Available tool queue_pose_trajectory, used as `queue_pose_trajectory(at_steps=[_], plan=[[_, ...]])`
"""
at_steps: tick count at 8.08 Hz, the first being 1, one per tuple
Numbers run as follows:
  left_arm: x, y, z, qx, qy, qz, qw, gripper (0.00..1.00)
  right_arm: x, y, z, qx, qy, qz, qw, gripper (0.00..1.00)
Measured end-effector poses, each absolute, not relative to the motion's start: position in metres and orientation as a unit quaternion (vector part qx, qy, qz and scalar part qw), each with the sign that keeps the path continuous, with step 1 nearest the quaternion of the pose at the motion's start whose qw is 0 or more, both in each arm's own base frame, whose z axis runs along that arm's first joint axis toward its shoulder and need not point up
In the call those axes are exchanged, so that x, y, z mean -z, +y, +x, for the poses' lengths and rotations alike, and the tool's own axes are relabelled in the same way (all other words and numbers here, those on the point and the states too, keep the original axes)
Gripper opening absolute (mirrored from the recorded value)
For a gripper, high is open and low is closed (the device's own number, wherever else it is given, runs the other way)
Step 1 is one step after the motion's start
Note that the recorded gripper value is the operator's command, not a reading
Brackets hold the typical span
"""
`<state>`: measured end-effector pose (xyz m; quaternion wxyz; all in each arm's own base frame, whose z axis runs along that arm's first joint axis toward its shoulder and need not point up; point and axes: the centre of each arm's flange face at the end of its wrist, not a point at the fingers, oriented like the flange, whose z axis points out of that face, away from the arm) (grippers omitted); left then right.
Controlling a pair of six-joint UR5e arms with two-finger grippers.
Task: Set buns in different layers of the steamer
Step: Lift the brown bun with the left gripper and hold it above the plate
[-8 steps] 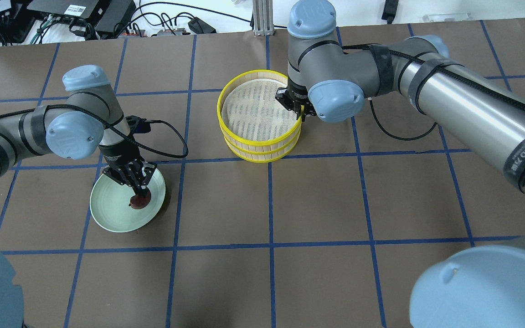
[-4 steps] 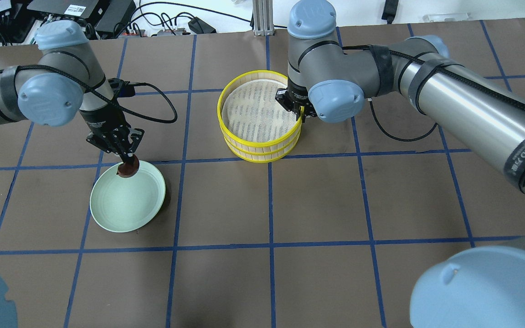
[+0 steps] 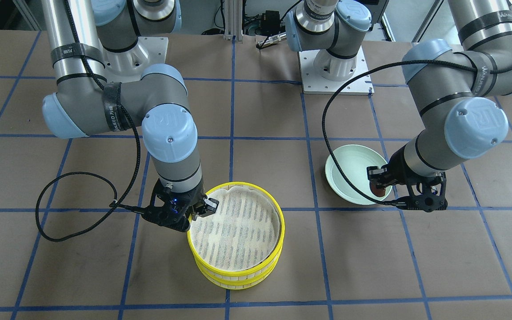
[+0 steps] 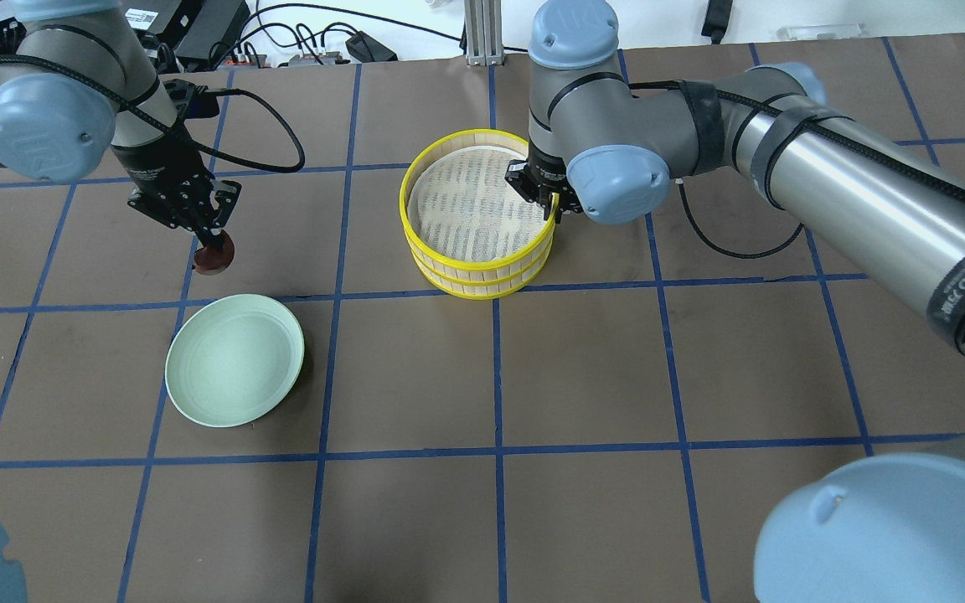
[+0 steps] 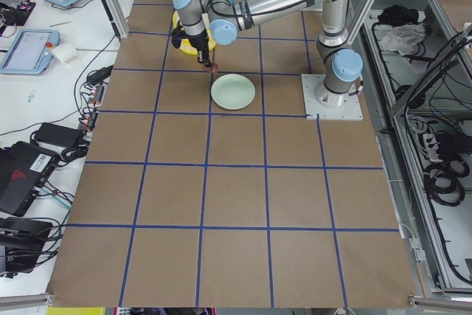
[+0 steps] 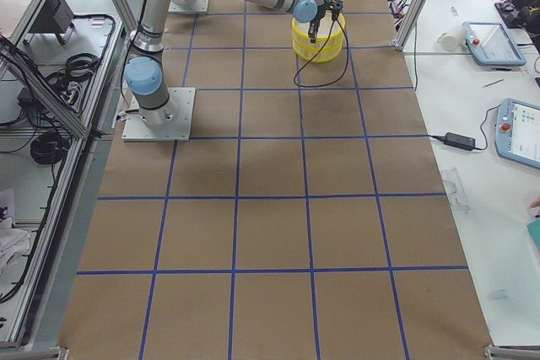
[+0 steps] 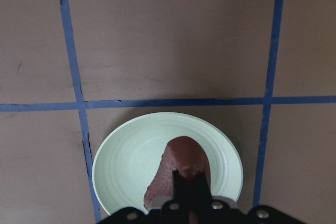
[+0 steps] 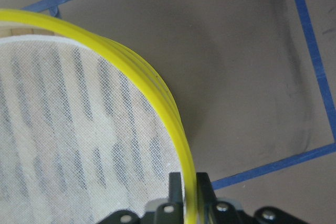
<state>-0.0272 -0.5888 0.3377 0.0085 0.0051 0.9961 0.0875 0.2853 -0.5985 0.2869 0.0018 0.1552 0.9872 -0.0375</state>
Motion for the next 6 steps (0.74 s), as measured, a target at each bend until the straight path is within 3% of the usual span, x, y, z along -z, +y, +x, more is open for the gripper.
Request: queue_pose_trajectory(at_steps=[6], plan=[[-0.347, -0.594, -0.027, -0.074, 0.997, -0.029, 0.010, 0.00, -0.299, -0.604, 0.286, 0.048, 0.987, 0.155, 0.005, 0.00]])
